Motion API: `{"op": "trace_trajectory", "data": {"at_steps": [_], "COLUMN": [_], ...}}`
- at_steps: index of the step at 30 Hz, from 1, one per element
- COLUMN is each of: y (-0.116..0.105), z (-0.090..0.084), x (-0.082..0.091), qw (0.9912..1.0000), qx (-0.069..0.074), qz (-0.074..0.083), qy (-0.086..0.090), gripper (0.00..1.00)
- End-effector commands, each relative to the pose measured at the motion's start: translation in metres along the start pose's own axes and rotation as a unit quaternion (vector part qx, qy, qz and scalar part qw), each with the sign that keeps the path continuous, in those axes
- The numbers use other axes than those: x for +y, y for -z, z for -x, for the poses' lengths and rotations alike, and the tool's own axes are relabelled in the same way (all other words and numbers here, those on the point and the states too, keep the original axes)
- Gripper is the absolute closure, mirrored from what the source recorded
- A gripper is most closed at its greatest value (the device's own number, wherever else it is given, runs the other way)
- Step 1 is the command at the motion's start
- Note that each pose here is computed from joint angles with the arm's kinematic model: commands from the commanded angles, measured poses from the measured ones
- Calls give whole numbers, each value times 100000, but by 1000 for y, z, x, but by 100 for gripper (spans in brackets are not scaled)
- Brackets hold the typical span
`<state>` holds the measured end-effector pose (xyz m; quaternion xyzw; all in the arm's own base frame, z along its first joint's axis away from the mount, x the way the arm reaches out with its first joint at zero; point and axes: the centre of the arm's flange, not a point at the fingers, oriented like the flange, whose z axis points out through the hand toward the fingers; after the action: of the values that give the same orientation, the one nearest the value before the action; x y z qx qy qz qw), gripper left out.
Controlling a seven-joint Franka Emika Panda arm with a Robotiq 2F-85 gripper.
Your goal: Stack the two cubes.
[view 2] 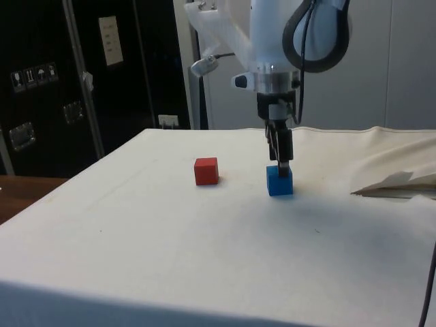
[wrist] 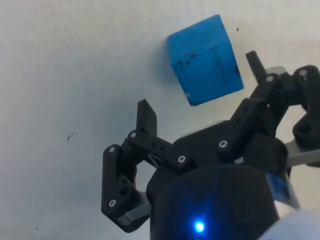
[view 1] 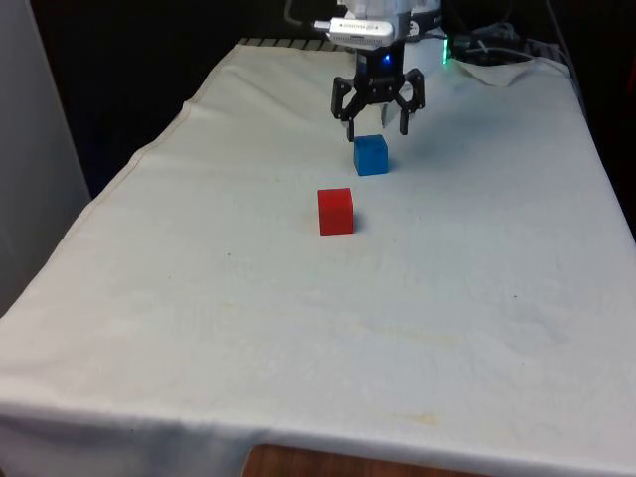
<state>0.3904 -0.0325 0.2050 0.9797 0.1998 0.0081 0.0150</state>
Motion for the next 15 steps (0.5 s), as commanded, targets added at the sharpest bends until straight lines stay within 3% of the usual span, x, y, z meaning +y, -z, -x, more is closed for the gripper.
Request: {"op": "trace_trajectory", "data": {"at_steps": [1, 14, 15], "y": [-2, -16, -14], "z": [-1, -6, -5], "x": [-1, 5, 4], "qw": [99999, 99992, 99990], "qx": [288, -872, -1237], "qz": [-6, 466, -43], "qy": [186, 795, 652], "gripper": [0, 0, 0]}}
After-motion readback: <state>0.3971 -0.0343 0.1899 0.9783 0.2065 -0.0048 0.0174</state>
